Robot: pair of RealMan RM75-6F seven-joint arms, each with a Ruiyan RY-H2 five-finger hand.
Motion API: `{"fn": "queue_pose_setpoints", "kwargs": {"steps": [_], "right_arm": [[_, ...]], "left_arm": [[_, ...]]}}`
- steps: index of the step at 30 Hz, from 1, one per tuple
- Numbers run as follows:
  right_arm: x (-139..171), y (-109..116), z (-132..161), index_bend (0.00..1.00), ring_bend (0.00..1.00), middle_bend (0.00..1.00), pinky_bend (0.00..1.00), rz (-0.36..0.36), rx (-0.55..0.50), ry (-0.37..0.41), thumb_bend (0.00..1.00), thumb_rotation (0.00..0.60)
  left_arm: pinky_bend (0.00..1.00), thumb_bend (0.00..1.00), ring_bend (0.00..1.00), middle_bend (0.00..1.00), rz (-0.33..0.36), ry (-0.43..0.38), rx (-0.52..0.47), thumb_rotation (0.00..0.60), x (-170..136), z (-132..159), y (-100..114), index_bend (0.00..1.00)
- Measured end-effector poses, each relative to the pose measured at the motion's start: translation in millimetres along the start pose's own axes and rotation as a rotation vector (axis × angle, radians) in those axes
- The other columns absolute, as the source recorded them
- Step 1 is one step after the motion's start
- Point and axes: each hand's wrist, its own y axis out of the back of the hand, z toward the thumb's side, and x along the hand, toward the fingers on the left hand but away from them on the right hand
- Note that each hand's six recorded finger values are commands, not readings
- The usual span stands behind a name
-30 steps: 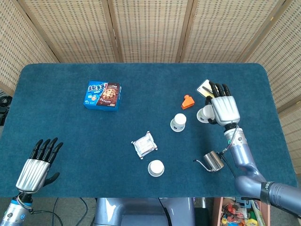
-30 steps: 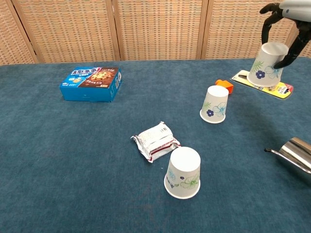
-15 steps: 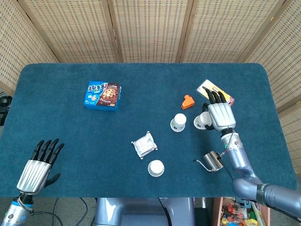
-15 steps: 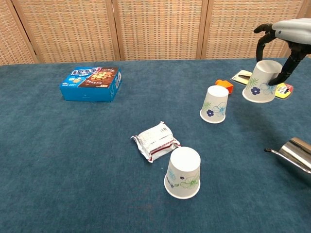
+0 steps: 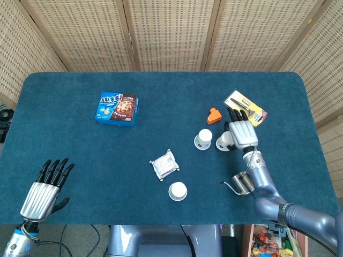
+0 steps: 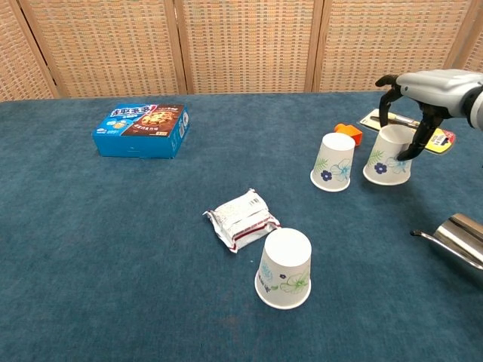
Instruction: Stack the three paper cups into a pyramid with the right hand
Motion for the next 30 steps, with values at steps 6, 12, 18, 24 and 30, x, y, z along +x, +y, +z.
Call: {"fn": "queue_pose_setpoints", "kwargs": {"steps": [6,12,18,24,30], "right_arm": [[-8.9,-6.2,6.2,0.5,0.0,0.03,0.0,0.003,-0.007,0.004,0.06,0.6],[-13.4,-6.8,13.9,0.5,0.0,0.03,0.0,0.0,-0.014,0.016,0.06,0.6],[-13.6,-11.1,17.0,0.5,0.0,0.01,0.0,0.013,-0.009,0.02,0.06,0.6],[-15.1,-14.2,16.0,0.29,0.0,0.0,0.0,0.014,-0.006,0.013,0.06,0.6],[-13.9,-14.9,14.9,0.18,0.0,0.0,0.0,0.008,0.001,0.014,0.06,0.6]], "left_arm": [[0.0,0.2,0.0,0.0,-0.004,-0.006,-0.002,0.6,0.0,1.5,-1.1,0.0],[0.0,0.2,0.0,0.0,-0.004,0.002,-0.001,0.6,0.7,-0.8,-1.0,0.0],[0.0,0.2,0.0,0.0,-0.006,0.0,-0.001,0.6,0.7,-0.4,-1.6,0.0],[0.0,0.2,0.0,0.0,-0.007,-0.003,0.001,0.6,-0.1,0.7,-1.8,0.0],[0.0,0.2,0.0,0.0,-0.007,0.0,0.001,0.6,-0.2,0.3,-1.7,0.0]]}}
